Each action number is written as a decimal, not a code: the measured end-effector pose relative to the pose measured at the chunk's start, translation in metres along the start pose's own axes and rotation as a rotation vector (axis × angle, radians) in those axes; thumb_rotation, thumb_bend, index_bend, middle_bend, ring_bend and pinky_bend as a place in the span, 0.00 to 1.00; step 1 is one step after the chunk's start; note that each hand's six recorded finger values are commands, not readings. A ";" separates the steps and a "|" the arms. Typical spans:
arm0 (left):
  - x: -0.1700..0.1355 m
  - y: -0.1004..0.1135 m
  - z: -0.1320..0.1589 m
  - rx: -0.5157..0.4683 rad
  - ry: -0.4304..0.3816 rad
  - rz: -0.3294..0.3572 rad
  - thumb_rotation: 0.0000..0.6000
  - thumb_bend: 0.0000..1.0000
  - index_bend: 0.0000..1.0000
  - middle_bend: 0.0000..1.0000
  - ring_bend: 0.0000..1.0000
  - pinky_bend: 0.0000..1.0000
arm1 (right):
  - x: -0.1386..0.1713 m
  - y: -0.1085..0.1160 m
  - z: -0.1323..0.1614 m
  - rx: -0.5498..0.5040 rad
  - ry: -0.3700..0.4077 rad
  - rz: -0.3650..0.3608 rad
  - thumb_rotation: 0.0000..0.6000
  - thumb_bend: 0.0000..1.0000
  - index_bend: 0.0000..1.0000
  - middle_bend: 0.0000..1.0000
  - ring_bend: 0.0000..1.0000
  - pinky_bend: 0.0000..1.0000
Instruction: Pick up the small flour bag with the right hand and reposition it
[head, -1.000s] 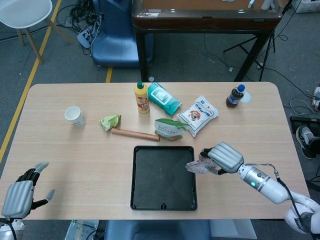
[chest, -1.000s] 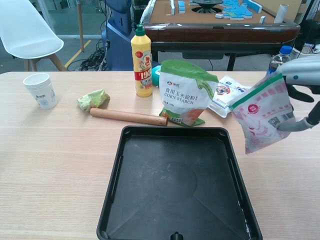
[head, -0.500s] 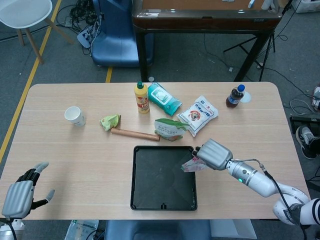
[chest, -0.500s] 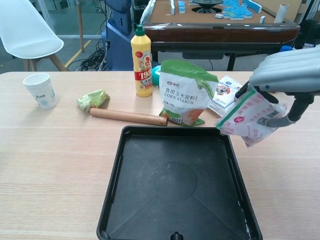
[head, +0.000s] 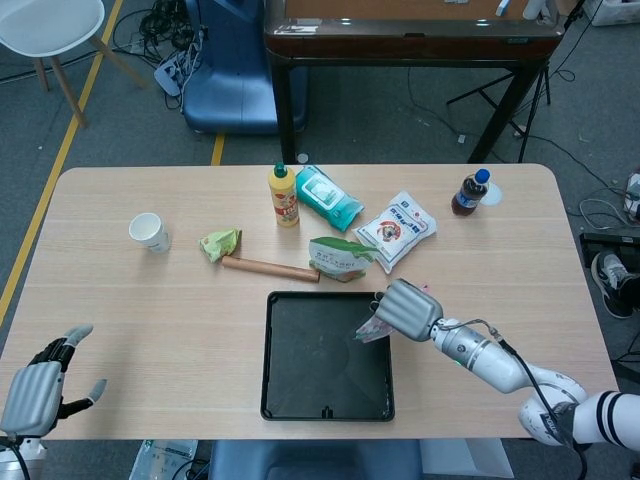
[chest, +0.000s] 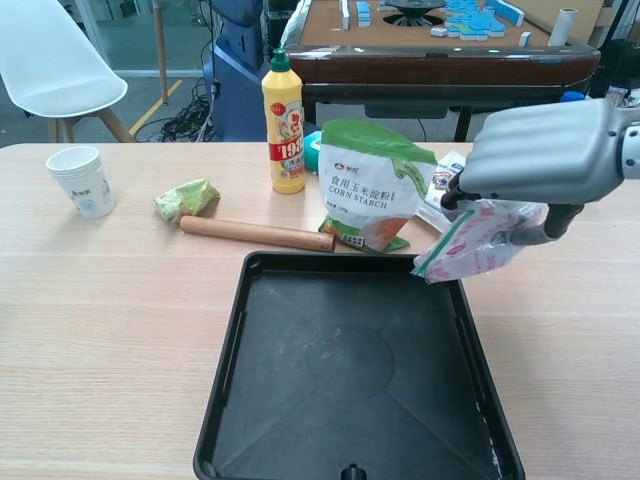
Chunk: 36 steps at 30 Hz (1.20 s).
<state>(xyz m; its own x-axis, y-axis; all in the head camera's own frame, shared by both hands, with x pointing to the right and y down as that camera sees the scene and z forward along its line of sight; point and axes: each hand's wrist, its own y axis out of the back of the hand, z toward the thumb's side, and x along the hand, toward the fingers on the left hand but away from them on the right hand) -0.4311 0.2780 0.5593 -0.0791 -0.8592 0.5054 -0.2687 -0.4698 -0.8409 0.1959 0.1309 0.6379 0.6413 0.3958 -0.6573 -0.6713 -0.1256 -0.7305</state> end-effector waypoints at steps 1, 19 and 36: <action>0.000 0.000 0.000 -0.002 0.000 0.000 1.00 0.24 0.15 0.18 0.19 0.27 | -0.001 0.001 0.000 0.024 -0.004 -0.006 1.00 0.66 0.69 0.64 0.59 0.71; 0.000 -0.003 -0.004 -0.018 0.005 -0.003 1.00 0.24 0.15 0.18 0.18 0.27 | -0.011 0.013 0.009 0.342 -0.030 -0.046 1.00 0.66 0.70 0.64 0.54 0.65; 0.000 -0.004 -0.006 -0.025 0.006 -0.009 1.00 0.24 0.15 0.18 0.18 0.27 | -0.013 -0.010 0.015 0.469 -0.035 0.080 1.00 0.63 0.74 0.63 0.50 0.58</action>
<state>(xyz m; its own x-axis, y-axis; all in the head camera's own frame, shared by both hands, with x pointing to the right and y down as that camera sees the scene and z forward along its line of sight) -0.4360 0.2812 0.5640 -0.0824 -0.8540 0.5138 -0.2937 -0.4718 -0.8313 0.1885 0.1405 0.6564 0.5734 0.4331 -0.6954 -0.8184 0.2645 -0.5101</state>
